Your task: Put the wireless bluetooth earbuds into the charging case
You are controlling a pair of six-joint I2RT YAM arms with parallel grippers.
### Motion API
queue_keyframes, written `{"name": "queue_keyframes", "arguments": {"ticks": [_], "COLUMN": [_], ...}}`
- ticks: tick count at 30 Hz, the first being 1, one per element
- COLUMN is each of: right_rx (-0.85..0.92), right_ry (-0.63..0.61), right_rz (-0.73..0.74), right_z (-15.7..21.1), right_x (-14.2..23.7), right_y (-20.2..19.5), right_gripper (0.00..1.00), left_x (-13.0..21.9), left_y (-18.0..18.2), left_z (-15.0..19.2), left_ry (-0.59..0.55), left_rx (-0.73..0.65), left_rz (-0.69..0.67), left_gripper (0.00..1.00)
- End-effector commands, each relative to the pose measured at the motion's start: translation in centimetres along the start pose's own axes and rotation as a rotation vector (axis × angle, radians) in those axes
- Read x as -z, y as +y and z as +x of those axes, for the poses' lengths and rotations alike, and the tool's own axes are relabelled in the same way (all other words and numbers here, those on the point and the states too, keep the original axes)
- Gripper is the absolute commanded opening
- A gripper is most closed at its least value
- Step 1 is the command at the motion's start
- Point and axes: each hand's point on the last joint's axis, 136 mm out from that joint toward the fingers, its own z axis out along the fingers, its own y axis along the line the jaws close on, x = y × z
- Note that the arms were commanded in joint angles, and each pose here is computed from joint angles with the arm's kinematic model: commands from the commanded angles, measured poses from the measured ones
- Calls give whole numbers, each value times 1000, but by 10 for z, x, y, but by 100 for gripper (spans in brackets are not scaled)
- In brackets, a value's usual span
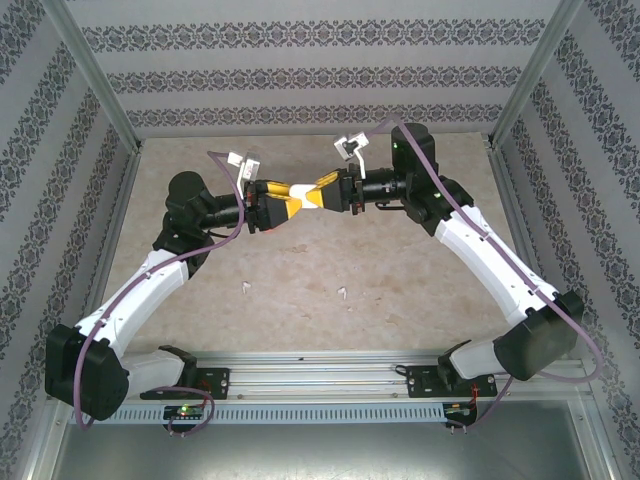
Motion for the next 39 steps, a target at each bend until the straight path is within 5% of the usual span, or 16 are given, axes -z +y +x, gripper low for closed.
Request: {"name": "queue_keyframes", "arguments": {"ticks": [1,7,16,25,39], "right_rx": [55,55,60,-10,-178], "right_ry": [-7,8,5,33,32], "right_rz": [-19,-14,2,17,129], "right_z": [-9,-5,-4,7,11], "right_x": [-3,-5,-4,-10,-6], "right_y": [8,6,4,-15,-54], "right_gripper": [13,12,23,43,54], "left_x": [-4,-5,0,10,14], "left_y": [-9,-6,-4,-15,-13], "left_z": [-8,-8,-3,9,21], "left_ry": [3,2,-6,24,32], "left_rx": [-46,-40,-102,-282,-297], "left_rz": [28,19,-21,-29,-40], "left_gripper": [47,36,0,0,0]}}
